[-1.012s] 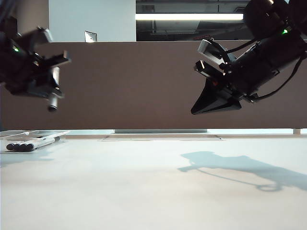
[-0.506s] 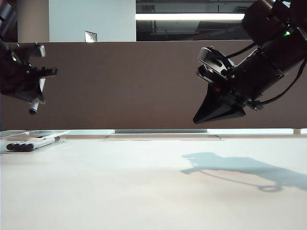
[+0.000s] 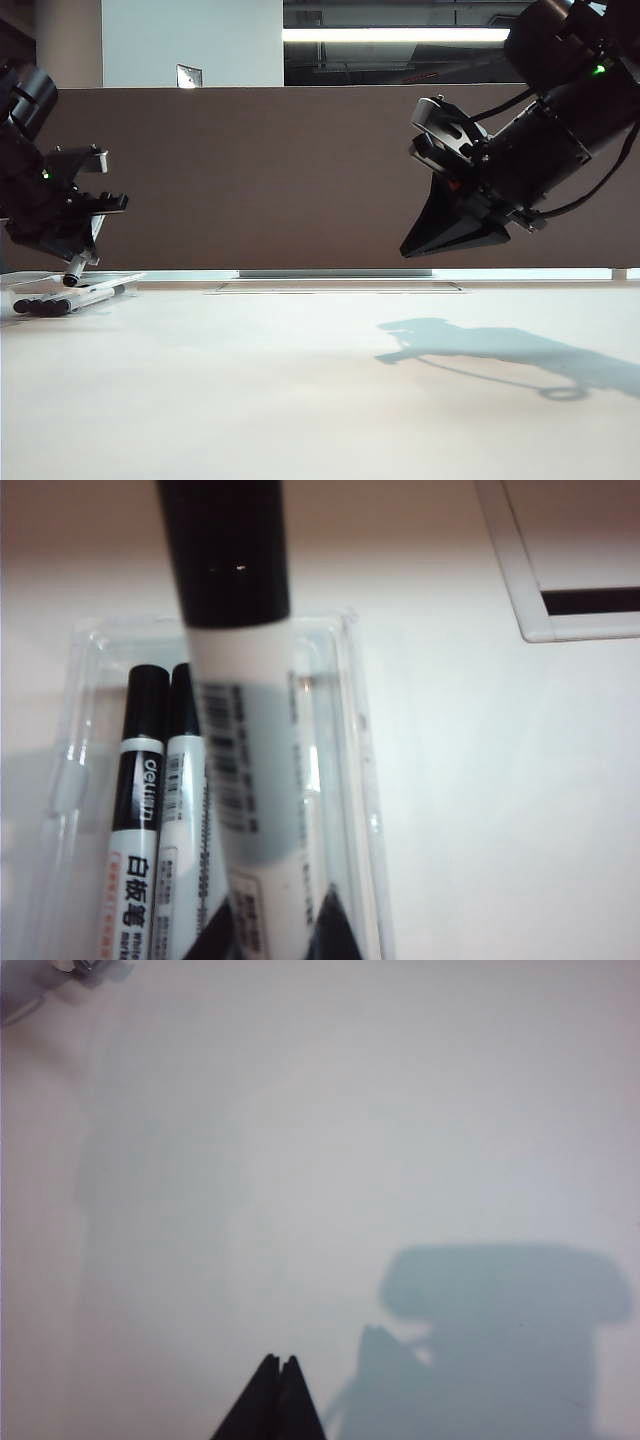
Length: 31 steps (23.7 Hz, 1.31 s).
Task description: Pick up the black marker on the right and put it into the packaging box on the left, making sure the marker fit the shape of the box's grooves.
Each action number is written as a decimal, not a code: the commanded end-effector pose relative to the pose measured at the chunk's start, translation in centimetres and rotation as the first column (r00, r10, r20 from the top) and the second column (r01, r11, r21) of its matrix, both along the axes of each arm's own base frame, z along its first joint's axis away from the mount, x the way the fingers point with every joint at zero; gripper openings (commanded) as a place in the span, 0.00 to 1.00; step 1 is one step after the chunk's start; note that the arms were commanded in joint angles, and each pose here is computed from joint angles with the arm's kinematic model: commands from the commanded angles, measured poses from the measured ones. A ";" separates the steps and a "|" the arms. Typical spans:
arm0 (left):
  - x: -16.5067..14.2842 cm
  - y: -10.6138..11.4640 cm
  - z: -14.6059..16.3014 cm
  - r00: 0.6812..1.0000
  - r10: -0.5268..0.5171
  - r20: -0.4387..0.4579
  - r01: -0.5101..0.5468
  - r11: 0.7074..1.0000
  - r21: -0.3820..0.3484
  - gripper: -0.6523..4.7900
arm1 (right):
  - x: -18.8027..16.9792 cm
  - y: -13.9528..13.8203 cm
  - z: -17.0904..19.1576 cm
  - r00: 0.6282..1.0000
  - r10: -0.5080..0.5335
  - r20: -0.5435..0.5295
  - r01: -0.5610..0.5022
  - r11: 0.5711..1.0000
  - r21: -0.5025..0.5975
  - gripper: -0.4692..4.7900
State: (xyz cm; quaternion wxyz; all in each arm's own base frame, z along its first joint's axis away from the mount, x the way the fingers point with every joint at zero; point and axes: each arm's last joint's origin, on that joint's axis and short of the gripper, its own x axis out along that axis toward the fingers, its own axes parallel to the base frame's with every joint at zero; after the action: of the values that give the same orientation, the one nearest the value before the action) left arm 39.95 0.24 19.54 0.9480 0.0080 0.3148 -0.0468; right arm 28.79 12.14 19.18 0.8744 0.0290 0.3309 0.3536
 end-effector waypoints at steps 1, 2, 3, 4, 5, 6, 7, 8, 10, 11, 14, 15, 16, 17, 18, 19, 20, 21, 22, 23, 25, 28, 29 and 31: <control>0.3 -0.2 -0.3 1.000 -0.007 0.003 0.007 1.000 0.002 0.11 | 0.0 0.0 0.3 1.000 0.008 0.018 -0.008 1.000 0.009 0.07; 0.3 -0.3 -0.5 1.000 -0.010 -0.002 0.010 1.000 0.002 0.11 | 0.0 0.0 0.3 1.000 0.009 0.018 -0.009 1.000 0.009 0.07; 0.3 -0.4 -0.8 1.000 -0.014 -0.011 0.015 1.000 0.003 0.11 | 0.0 0.0 0.3 1.000 0.009 0.018 -0.009 1.000 0.009 0.07; 0.4 -0.4 -1.0 1.000 -0.017 -0.016 0.017 1.000 0.006 0.11 | 0.0 0.0 0.3 1.000 0.009 0.018 -0.009 1.000 0.009 0.07; 0.4 -0.7 -1.1 0.999 -0.034 -0.018 0.035 0.999 0.020 0.11 | 0.0 0.1 0.3 1.000 0.011 0.017 -0.012 1.000 0.011 0.07; 0.4 -0.9 -1.2 0.999 -0.039 -0.020 0.039 0.999 0.020 0.11 | 0.0 0.1 0.3 1.000 0.012 0.017 -0.012 1.000 0.011 0.07; 0.4 -0.9 -1.3 0.999 -0.040 -0.021 0.041 0.999 0.019 0.11 | 0.0 0.1 0.3 1.000 0.014 0.016 -0.015 1.000 0.013 0.07; 0.5 -0.9 -1.5 0.999 -0.041 -0.028 0.041 0.999 0.020 0.11 | 0.0 0.1 0.3 1.000 0.017 0.015 -0.017 1.000 0.016 0.07; 0.5 -0.9 -1.8 0.998 -0.040 -0.037 0.041 0.999 0.019 0.11 | 0.0 0.1 0.3 1.000 0.023 0.014 -0.023 1.000 0.019 0.07; 0.5 -0.9 -2.0 0.998 -0.042 -0.048 0.043 0.999 0.021 0.11 | 0.0 0.1 0.3 1.000 0.023 0.014 -0.023 1.000 0.019 0.07; 0.5 -0.9 -2.3 0.997 -0.054 -0.062 0.056 0.998 0.035 0.11 | 0.0 0.1 0.3 1.000 0.023 0.014 -0.023 1.000 0.019 0.07; 0.5 -0.9 -2.3 0.997 -0.053 -0.062 0.056 0.998 0.035 0.11 | 0.0 0.1 0.3 1.000 0.023 0.014 -0.023 1.000 0.019 0.07; 0.5 -0.9 -2.3 0.997 -0.053 -0.060 0.056 0.998 0.035 0.11 | 0.0 0.1 0.3 1.000 0.023 0.014 -0.023 1.000 0.019 0.07; 0.5 -0.9 -2.3 0.997 -0.053 -0.058 0.055 0.998 0.035 0.11 | 0.0 0.1 0.3 1.000 0.023 0.014 -0.023 1.000 0.019 0.07; 0.5 -0.9 -2.3 0.997 -0.053 -0.057 0.055 0.998 0.035 0.11 | 0.0 0.1 0.3 1.000 0.023 0.014 -0.023 1.000 0.019 0.07; 0.6 -0.9 -2.3 0.997 -0.053 -0.053 0.055 0.998 0.035 0.11 | 0.0 0.1 0.3 1.000 0.023 0.014 -0.023 1.000 0.020 0.07; 0.6 -0.9 -2.3 0.997 -0.053 -0.050 0.055 0.998 0.035 0.11 | 0.0 0.1 0.3 1.000 0.023 0.014 -0.023 1.000 0.020 0.07; 0.6 -0.9 -2.2 0.998 -0.053 -0.045 0.055 0.998 0.035 0.11 | 0.0 0.1 0.3 1.000 0.023 0.014 -0.023 1.000 0.020 0.07; 0.6 -0.9 -2.2 0.998 -0.054 -0.041 0.055 0.998 0.036 0.11 | 0.0 0.1 0.3 1.000 0.023 0.014 -0.023 1.000 0.020 0.07; 0.7 -0.9 -2.1 0.998 -0.054 -0.035 0.055 0.998 0.036 0.11 | 0.0 0.1 0.3 1.000 0.023 0.014 -0.023 1.000 0.020 0.07; 0.7 -0.9 -2.1 0.998 -0.057 -0.028 0.058 0.997 0.041 0.15 | 0.0 0.1 0.3 1.000 0.023 0.014 -0.023 1.000 0.020 0.07; 0.7 -0.9 -2.1 0.997 -0.067 -0.025 0.068 0.996 0.054 0.23 | 0.0 0.1 0.3 1.000 0.023 0.014 -0.023 1.000 0.020 0.07; 0.7 -0.9 -2.1 0.997 -0.067 -0.022 0.068 0.996 0.054 0.23 | 0.0 0.1 0.3 1.000 0.023 0.014 -0.023 1.000 0.020 0.07; 0.8 -0.9 -2.0 0.998 -0.067 -0.020 0.068 0.996 0.054 0.23 | 0.0 0.1 0.3 1.000 0.023 0.014 -0.023 1.000 0.020 0.07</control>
State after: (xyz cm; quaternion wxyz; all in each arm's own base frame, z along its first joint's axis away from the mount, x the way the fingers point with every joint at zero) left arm 40.58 -0.68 17.26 0.9391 0.0409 0.3342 -0.0689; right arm 28.75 12.17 19.19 0.8711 0.0316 0.3311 0.3613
